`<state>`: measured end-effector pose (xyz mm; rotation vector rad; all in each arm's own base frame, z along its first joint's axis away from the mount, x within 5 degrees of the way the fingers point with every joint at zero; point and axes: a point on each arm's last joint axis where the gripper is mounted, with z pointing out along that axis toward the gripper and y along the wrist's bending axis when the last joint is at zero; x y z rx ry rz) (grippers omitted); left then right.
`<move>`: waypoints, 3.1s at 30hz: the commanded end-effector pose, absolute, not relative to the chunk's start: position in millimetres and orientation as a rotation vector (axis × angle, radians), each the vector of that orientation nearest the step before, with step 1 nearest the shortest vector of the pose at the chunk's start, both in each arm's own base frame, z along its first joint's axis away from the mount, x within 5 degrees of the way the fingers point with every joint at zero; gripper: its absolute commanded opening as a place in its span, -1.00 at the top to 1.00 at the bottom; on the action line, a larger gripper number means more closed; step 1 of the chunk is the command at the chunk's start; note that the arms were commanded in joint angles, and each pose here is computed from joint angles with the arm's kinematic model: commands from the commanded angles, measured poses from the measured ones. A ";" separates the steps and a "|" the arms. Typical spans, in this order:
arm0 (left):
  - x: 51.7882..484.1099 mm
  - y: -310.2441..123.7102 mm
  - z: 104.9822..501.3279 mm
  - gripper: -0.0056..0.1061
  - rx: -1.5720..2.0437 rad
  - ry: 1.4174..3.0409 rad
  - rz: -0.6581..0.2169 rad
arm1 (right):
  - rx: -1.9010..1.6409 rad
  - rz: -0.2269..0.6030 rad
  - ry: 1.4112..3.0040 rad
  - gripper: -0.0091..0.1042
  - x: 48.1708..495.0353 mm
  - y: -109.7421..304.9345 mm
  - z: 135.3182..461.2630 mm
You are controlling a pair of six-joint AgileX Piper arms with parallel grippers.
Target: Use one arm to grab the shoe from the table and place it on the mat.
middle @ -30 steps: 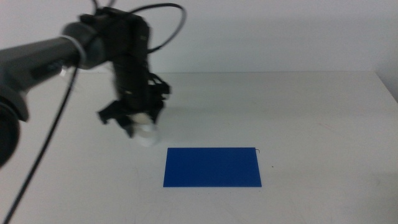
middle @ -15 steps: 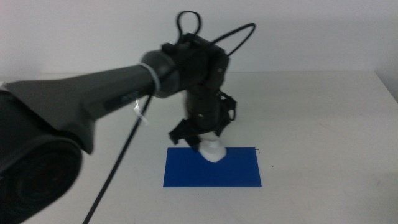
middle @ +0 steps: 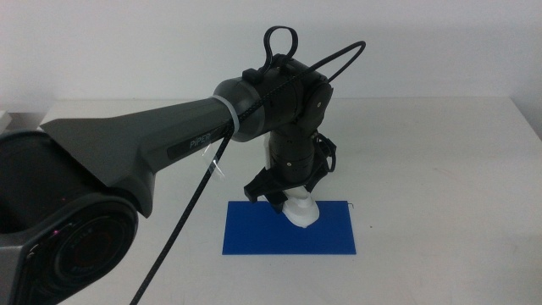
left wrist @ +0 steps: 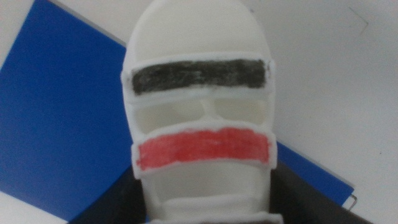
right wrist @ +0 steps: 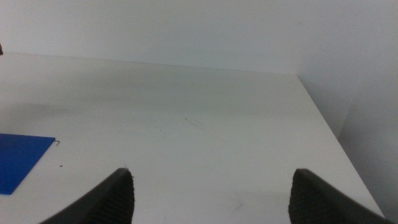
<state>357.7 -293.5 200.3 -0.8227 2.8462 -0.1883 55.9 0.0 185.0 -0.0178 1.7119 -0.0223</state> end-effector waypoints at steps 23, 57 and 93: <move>357.3 -290.8 242.3 0.93 -1.256 2.604 -0.356 | -0.028 -0.039 1.614 -0.30 55.1 -0.3 191.7; 353.9 -300.0 217.2 0.93 -1.995 2.339 -0.363 | -0.028 -0.039 1.614 -0.30 55.1 -0.3 191.7; 327.9 -201.4 416.6 -0.78 -0.066 2.256 0.270 | -0.028 -0.039 1.614 -0.30 55.1 -0.3 191.7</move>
